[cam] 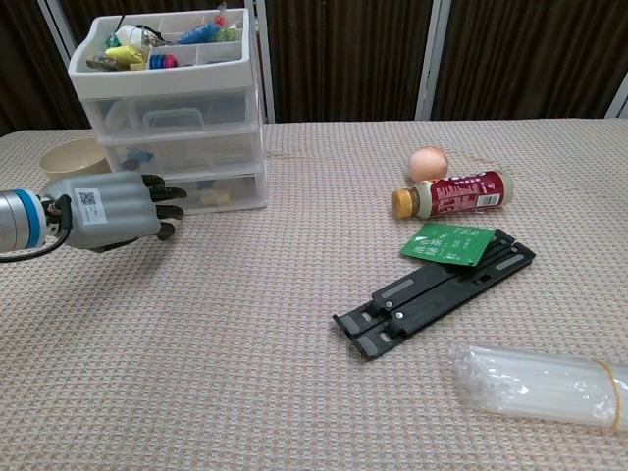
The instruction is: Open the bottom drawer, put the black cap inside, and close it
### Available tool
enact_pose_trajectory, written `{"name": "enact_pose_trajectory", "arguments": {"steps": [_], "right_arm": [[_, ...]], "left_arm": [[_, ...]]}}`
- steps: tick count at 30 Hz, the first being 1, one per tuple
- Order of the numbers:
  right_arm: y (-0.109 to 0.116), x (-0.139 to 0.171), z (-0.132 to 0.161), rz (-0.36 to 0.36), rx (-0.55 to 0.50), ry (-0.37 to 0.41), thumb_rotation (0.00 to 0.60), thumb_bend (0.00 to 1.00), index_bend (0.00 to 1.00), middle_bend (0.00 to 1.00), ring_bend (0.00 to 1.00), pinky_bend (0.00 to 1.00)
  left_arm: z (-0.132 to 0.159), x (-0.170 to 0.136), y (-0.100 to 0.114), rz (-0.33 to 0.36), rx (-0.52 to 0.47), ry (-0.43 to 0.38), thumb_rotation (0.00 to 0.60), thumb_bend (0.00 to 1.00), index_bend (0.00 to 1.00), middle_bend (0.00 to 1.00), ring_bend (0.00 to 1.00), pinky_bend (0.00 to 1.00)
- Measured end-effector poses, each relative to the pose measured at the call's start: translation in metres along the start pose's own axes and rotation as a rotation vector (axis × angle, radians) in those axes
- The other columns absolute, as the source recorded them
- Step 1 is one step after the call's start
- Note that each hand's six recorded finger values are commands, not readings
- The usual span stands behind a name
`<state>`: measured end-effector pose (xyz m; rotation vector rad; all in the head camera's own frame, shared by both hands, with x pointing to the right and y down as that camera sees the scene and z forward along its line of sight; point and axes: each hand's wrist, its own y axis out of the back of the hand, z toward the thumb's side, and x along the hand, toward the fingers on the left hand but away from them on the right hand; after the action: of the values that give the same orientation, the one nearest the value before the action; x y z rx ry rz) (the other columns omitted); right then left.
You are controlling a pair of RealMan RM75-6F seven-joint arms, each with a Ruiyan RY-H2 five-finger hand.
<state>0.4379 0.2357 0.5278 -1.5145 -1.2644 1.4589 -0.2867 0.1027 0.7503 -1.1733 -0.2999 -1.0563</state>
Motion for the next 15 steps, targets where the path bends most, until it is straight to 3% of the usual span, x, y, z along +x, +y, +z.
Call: {"name": "enact_pose_trajectory", "arguments": {"steps": [6,11,13,15], "right_arm": [[-0.001,0.0,0.0,0.003,0.003,0.0,0.6,0.07,0.08,0.0,0.0,0.0],[-0.001,0.0,-0.001,0.003,0.008,-0.001,0.6,0.07,0.09,0.0,0.0,0.0],[-0.001,-0.001,-0.001,0.002,0.009,0.0,0.6,0.07,0.09,0.0,0.0,0.0],[-0.001,-0.001,0.0,0.0,0.009,0.004,0.6,0.07,0.09,0.0,0.0,0.0]], "left_arm": [[0.002,-0.006,0.003,0.015,-0.011,-0.004,0.6,0.74,0.29,0.14,0.03,0.12],[0.011,-0.023,0.018,0.08,-0.084,-0.009,0.6,0.71,0.26,0.13,0.03,0.12],[0.014,-0.036,0.025,0.115,-0.129,-0.003,0.6,0.64,0.25,0.12,0.03,0.11],[0.014,-0.048,0.031,0.148,-0.165,0.009,0.6,0.44,0.22,0.11,0.03,0.1]]}}
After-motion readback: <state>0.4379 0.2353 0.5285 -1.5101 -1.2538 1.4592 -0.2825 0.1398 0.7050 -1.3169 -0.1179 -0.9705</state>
